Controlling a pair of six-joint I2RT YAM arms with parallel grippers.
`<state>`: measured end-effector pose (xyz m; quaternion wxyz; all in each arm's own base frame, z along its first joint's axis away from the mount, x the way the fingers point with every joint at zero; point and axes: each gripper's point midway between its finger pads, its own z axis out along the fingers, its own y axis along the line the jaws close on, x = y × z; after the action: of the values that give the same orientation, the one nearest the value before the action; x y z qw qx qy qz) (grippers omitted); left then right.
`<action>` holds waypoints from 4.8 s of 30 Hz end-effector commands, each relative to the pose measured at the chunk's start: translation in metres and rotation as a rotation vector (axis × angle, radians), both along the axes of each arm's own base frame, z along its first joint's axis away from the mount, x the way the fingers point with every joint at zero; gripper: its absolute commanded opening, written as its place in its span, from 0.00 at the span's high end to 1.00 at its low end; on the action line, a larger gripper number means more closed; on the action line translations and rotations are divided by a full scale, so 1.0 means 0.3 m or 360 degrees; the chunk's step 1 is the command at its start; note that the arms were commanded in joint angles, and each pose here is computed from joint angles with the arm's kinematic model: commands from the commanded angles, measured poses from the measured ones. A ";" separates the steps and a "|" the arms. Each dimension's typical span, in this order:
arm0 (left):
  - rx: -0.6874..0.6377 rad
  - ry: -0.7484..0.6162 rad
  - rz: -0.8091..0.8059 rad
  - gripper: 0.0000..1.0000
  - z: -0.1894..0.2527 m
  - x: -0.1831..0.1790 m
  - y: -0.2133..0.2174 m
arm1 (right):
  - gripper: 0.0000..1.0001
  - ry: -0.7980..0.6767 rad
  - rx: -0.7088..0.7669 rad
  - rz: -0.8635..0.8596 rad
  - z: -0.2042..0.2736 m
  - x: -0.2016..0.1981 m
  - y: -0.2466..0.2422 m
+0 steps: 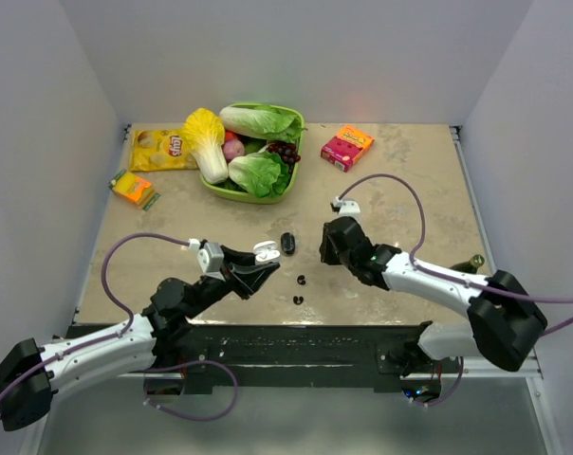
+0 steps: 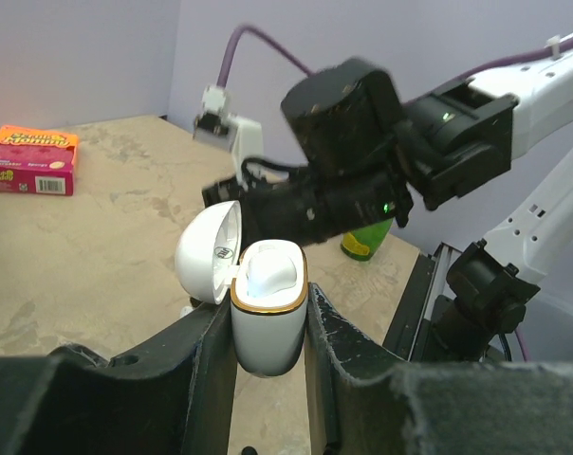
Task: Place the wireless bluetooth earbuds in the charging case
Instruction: Pick up the earbud from the center of the board, then place the earbud in the charging case.
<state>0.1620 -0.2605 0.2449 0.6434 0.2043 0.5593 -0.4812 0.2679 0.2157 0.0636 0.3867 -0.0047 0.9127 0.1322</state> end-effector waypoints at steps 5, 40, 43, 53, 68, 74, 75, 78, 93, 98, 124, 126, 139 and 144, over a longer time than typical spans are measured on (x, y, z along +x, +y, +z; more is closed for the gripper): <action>-0.0070 -0.0051 0.0011 1.00 0.039 -0.006 0.011 | 0.02 -0.0401 0.0058 -0.0128 0.340 0.121 -0.034; -0.0115 -0.0021 -0.0040 1.00 0.011 -0.040 0.028 | 0.43 0.0435 -0.0418 0.0130 -0.056 0.149 -0.031; -0.0125 -0.0024 -0.0049 1.00 0.012 -0.043 0.027 | 0.40 0.0456 -0.0420 0.0110 -0.064 0.154 -0.039; -0.0149 -0.0029 -0.0078 1.00 0.011 -0.055 0.020 | 0.40 0.0646 -0.0481 0.0126 -0.139 0.146 -0.037; -0.0151 -0.0030 -0.0095 1.00 -0.018 -0.065 0.022 | 0.48 0.0717 -0.0523 0.0103 -0.183 0.086 -0.086; -0.0151 -0.0015 -0.0113 1.00 -0.029 -0.070 0.019 | 0.48 0.0730 -0.0517 0.0108 -0.197 0.069 -0.091; -0.0153 -0.0016 -0.0113 1.00 -0.029 -0.071 0.020 | 0.48 0.0726 -0.0517 0.0106 -0.197 0.070 -0.092; -0.0152 -0.0017 -0.0110 1.00 -0.026 -0.069 0.019 | 0.49 0.0721 -0.0517 0.0107 -0.197 0.070 -0.091; -0.0140 -0.0010 -0.0106 1.00 -0.038 -0.067 0.018 | 0.66 0.0730 -0.0522 0.0122 -0.211 0.066 -0.095; -0.0143 -0.0010 -0.0109 1.00 -0.035 -0.067 0.016 | 0.74 0.0737 -0.0515 0.0126 -0.221 0.058 -0.096; -0.0191 -0.0178 0.0000 1.00 0.129 0.010 -0.034 | 1.00 -0.0806 0.0016 0.0293 0.845 -0.005 0.110; -0.0226 -0.0209 0.0017 1.00 0.169 0.019 -0.036 | 1.00 -0.0903 0.0047 0.0317 0.904 -0.039 0.115; -0.0260 -0.0476 0.0129 1.00 0.340 0.093 -0.100 | 1.00 -0.1370 0.0348 0.0565 1.179 -0.220 0.127; -0.0305 -0.0581 0.0134 1.00 0.401 0.096 -0.117 | 1.00 -0.1454 0.0424 0.0650 1.221 -0.249 0.148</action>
<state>0.1955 -0.3021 0.3146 0.7201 0.2146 0.4727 -0.4604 0.2011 0.2566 0.4025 0.6823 -0.1840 0.6525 0.2737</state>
